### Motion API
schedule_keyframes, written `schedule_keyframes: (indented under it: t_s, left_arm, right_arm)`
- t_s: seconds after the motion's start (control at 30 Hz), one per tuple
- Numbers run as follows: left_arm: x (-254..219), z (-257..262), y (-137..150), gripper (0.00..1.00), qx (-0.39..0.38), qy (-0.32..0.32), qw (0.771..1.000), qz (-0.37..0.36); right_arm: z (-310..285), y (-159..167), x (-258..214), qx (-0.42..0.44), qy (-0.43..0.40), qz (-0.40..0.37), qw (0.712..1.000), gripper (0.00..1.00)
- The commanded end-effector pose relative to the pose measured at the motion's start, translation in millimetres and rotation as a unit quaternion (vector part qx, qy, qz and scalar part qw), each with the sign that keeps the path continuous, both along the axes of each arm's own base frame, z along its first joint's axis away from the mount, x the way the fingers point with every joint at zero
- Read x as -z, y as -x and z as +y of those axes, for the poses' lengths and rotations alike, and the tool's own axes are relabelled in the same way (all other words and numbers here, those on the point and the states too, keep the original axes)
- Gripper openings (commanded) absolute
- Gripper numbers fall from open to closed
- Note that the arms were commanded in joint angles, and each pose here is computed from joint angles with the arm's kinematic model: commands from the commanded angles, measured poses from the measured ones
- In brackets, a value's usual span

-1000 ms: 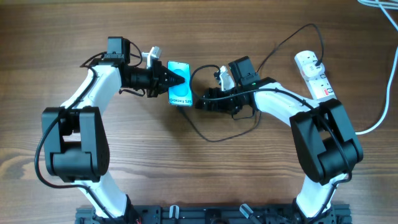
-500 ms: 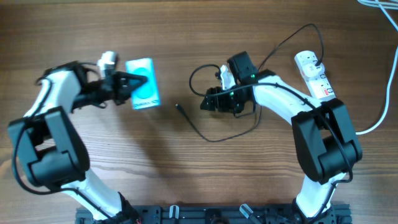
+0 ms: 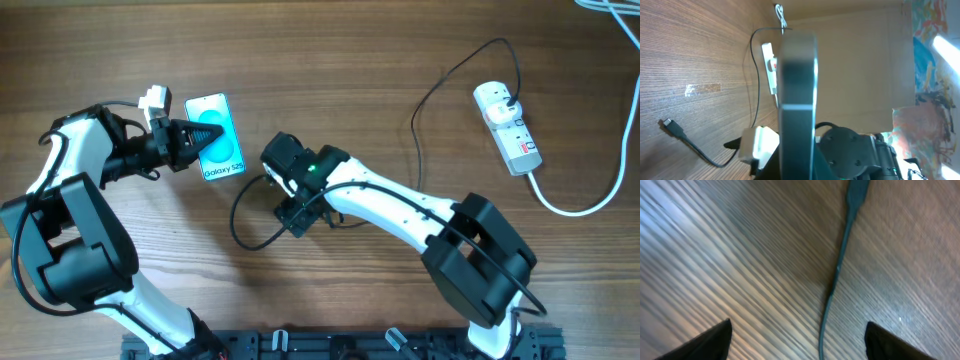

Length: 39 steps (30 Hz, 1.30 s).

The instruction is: Plug charger to phone and switch on socket

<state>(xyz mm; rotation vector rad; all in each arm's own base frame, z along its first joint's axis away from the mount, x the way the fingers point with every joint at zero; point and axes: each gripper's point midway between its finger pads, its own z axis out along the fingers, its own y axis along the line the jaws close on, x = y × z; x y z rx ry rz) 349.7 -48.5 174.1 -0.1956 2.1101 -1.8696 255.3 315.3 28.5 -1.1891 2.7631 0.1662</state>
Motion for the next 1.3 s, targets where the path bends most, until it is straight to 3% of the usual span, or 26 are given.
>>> schedule_keyframes:
  t_s: [0.0, 0.03, 0.1, 0.37, 0.5, 0.57, 0.63, 0.67, 0.7, 0.83, 0.97, 1.07, 1.27]
  left_arm:
    - [-6.1, -1.6, 0.2, 0.04, 0.001, 0.000, 1.000, -0.019]
    - [-5.5, -1.6, 0.4, 0.04, 0.001, -0.002, 1.000, -0.018]
    - [-5.7, -1.7, 0.7, 0.04, 0.001, -0.001, 1.000, -0.016]
    - [-5.9, -2.0, 1.6, 0.04, 0.001, 0.001, 1.000, -0.012]
    - [-6.0, -2.0, 1.5, 0.04, 0.001, 0.001, 1.000, -0.012]
    - [-5.9, -2.0, 1.6, 0.04, 0.001, 0.001, 1.000, -0.012]
    - [-5.6, -2.1, 1.8, 0.04, 0.002, -0.001, 1.000, -0.011]
    - [-5.5, -2.1, 1.8, 0.04, 0.002, -0.001, 1.000, -0.011]
    - [-5.6, -2.0, 1.7, 0.04, 0.002, 0.000, 1.000, -0.011]
    - [-11.4, 2.5, -2.8, 0.04, -0.011, 0.014, 0.999, -0.027]
    - [-21.0, 26.4, -10.1, 0.04, -0.053, 0.035, 0.997, -0.050]
    - [-20.7, 35.0, -10.4, 0.04, -0.064, 0.034, 0.996, -0.050]
    - [-20.4, 33.9, -10.5, 0.04, -0.063, 0.033, 0.996, -0.051]
  right_arm:
    - [-13.2, -2.4, 13.7, 0.001, 0.036, 0.001, 0.999, 0.59]
    - [-16.6, -1.1, 14.0, 0.001, 0.044, 0.002, 0.999, 0.48]
    - [-22.6, 3.5, 14.6, 0.001, 0.056, 0.013, 0.998, 0.37]
    - [-67.9, 20.4, 12.3, 0.000, 0.156, 0.036, 0.987, 0.30]
    - [-53.8, 12.3, 13.9, 0.002, 0.126, 0.022, 0.992, 0.26]
    - [-45.4, 4.8, 14.3, 0.001, 0.109, 0.007, 0.994, 0.41]
    - [-36.6, -2.6, 14.2, -0.016, 0.093, -0.010, 0.995, 0.49]
    - [-27.4, -10.3, 13.4, -0.035, 0.077, -0.027, 0.996, 0.59]
    - [-24.1, -13.2, 13.0, -0.043, 0.071, -0.034, 0.996, 0.60]
    - [-17.3, -29.4, 10.9, -0.039, 0.048, -0.057, 0.996, 0.60]
    - [-4.1, -25.9, 10.0, -0.080, -0.008, -0.025, 0.996, 0.61]
    - [-2.4, -31.2, 9.9, -0.077, -0.014, -0.032, 0.996, 0.41]
    - [-22.0, -14.5, 49.4, -0.072, 0.022, 0.004, 0.997, 0.38]
